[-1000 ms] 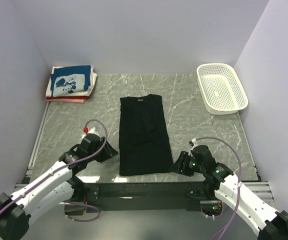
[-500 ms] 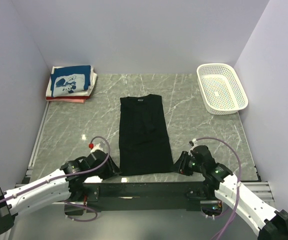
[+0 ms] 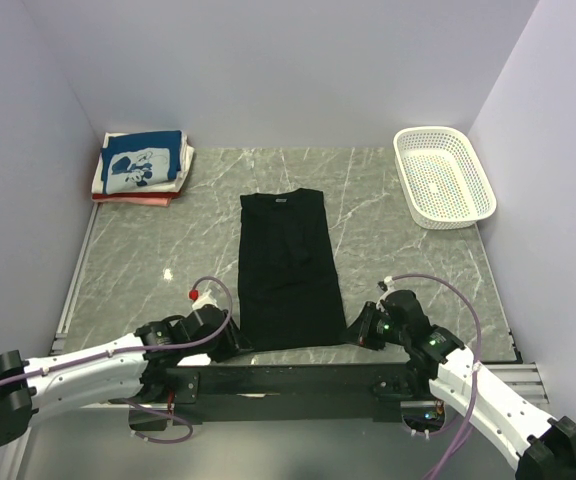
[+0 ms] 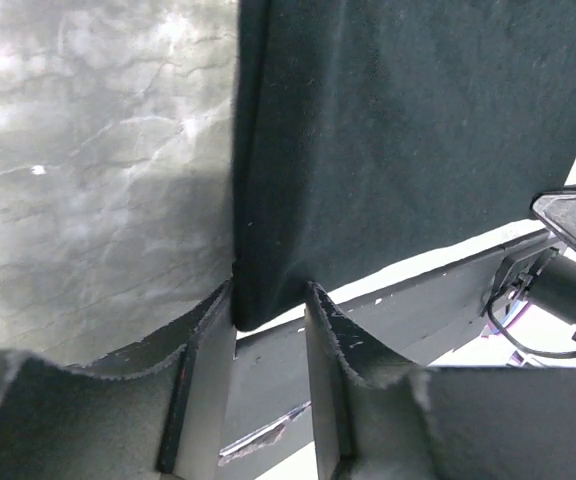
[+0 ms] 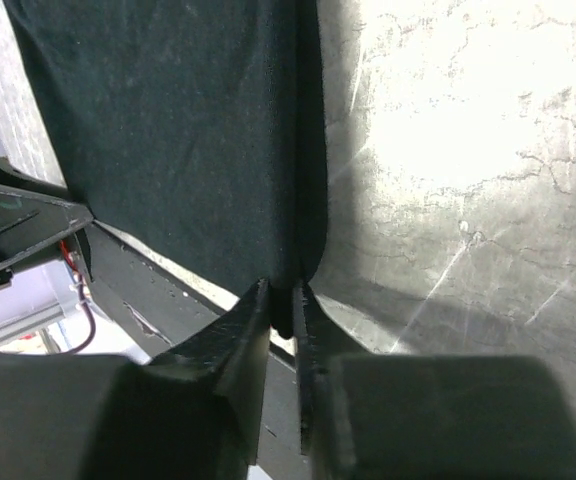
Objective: Fold and stack the t-shirts
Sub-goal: Fold the tshirt
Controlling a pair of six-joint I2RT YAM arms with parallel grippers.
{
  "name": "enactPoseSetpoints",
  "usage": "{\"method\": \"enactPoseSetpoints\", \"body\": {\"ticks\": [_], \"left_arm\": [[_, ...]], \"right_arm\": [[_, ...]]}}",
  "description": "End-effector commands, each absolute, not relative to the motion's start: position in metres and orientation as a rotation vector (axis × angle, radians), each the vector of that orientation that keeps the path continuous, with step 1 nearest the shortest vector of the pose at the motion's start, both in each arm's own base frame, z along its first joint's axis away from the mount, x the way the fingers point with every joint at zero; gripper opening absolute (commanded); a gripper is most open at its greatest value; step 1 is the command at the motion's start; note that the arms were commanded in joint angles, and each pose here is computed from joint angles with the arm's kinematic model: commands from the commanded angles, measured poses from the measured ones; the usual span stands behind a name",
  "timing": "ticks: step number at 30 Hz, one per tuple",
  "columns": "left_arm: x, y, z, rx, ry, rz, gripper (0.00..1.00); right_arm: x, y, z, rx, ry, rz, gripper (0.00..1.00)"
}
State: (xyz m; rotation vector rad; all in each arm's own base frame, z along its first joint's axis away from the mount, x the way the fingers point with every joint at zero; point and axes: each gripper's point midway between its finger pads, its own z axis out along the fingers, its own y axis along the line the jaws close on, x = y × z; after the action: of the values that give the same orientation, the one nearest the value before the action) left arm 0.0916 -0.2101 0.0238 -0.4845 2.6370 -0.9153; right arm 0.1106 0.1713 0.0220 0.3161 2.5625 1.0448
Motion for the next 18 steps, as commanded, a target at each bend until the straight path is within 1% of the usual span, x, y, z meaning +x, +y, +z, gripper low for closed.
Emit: {"method": "enactPoseSetpoints", "body": {"ticks": [1,2,3,4,6,7,8,10,18], "left_arm": [[0.099,-0.214,0.025,-0.507,2.595,-0.917,0.38],[0.100,-0.215,0.027,-0.505,2.588,-0.922,0.35],[0.101,-0.214,0.027,-0.504,2.584,-0.912,0.30],[0.102,-0.215,0.031,-0.501,2.576,-0.918,0.23],[0.104,-0.215,0.034,-0.481,2.566,-0.914,0.15],[0.106,-0.217,0.041,-0.478,2.553,-0.925,0.05],[0.106,-0.216,0.043,-0.470,2.551,-0.919,0.02],[0.108,-0.219,0.055,-0.433,2.539,-0.925,0.01],[0.124,-0.222,0.123,-0.341,2.424,-0.932,0.00]], "right_arm": [[0.114,0.176,0.026,0.297,2.535,1.074,0.18],[0.115,0.176,0.029,0.297,2.528,1.073,0.13],[0.116,0.175,0.030,0.297,2.528,1.068,0.12],[0.115,0.175,0.030,0.290,2.530,1.066,0.08],[0.116,0.174,0.034,0.283,2.524,1.061,0.05],[0.116,0.174,0.035,0.277,2.520,1.058,0.02],[0.118,0.174,0.040,0.272,2.506,1.061,0.01],[0.116,0.173,0.041,0.259,2.518,1.048,0.00],[0.123,0.171,0.103,0.175,2.400,1.055,0.00]]}}
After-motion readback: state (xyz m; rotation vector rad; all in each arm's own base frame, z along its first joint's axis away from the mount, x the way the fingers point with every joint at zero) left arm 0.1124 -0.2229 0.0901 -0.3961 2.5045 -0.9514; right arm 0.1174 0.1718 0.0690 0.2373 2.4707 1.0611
